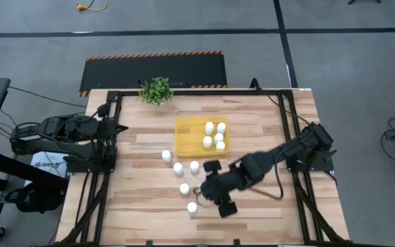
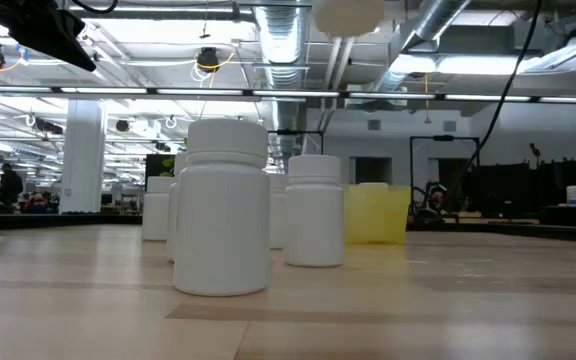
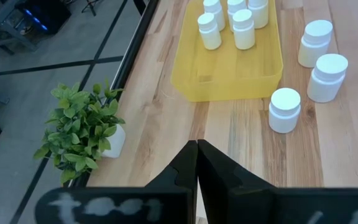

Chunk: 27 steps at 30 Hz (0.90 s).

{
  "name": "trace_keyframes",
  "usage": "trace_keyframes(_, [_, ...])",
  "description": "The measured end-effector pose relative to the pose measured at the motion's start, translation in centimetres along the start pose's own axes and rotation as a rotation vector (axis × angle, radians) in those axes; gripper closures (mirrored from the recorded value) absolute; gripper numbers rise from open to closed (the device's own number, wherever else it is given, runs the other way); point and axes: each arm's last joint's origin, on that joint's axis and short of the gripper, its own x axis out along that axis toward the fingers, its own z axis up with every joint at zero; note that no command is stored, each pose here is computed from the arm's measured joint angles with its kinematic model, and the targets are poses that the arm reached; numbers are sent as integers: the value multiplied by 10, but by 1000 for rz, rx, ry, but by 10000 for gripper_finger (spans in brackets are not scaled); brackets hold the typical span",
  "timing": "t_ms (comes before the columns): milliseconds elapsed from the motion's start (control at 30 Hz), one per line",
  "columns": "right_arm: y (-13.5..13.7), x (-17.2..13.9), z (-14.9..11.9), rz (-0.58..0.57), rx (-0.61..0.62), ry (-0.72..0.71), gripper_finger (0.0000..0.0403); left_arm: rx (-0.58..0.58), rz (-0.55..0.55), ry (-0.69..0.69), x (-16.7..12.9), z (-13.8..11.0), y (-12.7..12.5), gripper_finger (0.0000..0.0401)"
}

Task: Pick and place pill bottles into a basket
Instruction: Put the white medicine bottle into the yellow bin

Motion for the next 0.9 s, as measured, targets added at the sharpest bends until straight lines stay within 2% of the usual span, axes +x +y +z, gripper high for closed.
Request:
trace_keyframes(133, [-36,-14,-1,-51,-1,-11,250,0,0,0,0,0,0,401])
trace_keyframes(267, [-76,-21,-3,-108,9,-20,246,0,0,0,0,0,0,401])
trace_keyframes(400, [-119,-27,-10,-165,34,-18,236,0,0,0,0,0,0,401])
trace_keyframes(567, [-168,-33,-23,-190,74,-16,248,0,0,0,0,0,0,401])
trace_keyframes(733, [-205,-32,-36,-196,110,-13,246,0,0,0,0,0,0,401])
trace_keyframes(800, [-219,-25,-36,-203,119,-39,238,0,0,0,0,0,0,401])
trace_keyframes(900, [-233,-9,-46,-166,141,10,234,0,0,0,0,0,0,401])
